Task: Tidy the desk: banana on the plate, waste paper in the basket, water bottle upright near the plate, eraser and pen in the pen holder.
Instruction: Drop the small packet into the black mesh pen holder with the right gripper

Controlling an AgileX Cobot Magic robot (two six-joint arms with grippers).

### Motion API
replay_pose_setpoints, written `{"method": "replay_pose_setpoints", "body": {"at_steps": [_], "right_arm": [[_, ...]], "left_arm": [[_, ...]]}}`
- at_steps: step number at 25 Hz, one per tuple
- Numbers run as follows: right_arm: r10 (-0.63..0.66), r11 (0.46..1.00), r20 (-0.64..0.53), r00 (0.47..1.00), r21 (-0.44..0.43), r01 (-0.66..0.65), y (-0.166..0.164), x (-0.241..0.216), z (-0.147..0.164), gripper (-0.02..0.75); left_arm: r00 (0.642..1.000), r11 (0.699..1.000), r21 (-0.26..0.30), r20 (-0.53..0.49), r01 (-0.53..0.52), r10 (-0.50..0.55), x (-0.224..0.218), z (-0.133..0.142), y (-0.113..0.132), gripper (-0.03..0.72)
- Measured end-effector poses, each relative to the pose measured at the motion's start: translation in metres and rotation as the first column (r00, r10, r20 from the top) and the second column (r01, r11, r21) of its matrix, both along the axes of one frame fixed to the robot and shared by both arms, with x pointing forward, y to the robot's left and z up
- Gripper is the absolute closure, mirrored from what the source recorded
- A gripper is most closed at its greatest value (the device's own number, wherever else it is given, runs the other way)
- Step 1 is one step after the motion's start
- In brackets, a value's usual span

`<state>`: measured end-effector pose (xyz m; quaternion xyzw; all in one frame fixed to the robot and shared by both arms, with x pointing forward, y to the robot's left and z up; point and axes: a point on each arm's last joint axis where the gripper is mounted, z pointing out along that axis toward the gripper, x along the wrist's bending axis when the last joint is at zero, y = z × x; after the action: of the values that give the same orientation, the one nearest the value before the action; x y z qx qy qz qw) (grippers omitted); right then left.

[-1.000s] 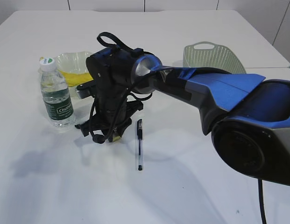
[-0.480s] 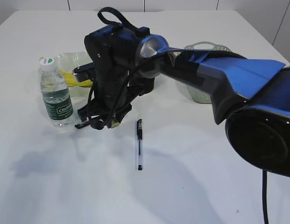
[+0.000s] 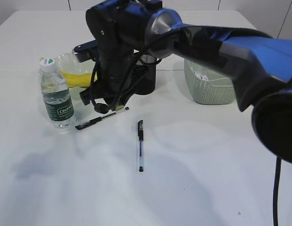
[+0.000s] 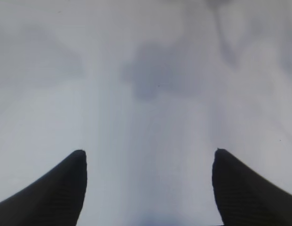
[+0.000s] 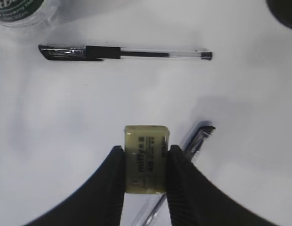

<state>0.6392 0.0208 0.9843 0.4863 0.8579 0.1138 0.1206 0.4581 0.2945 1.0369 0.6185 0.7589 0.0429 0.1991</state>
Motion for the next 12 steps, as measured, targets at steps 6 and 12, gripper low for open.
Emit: {"method": "replay_pose_setpoints", "body": {"at_steps": [6,12], "right_arm": [[0.002,0.995,0.028,1.000,-0.101,0.001,-0.023,-0.011,0.015,0.530],[-0.029,0.982,-0.004,1.000,-0.189,0.028,-0.061,-0.024,0.020,0.530]], "left_arm": [[1.000,1.000,-0.018,0.001,-0.006,0.006,0.000,0.000,-0.001,0.097],[1.000,1.000,-0.027,0.001,-0.009,0.009,0.000,0.000,-0.002,0.097]]}}
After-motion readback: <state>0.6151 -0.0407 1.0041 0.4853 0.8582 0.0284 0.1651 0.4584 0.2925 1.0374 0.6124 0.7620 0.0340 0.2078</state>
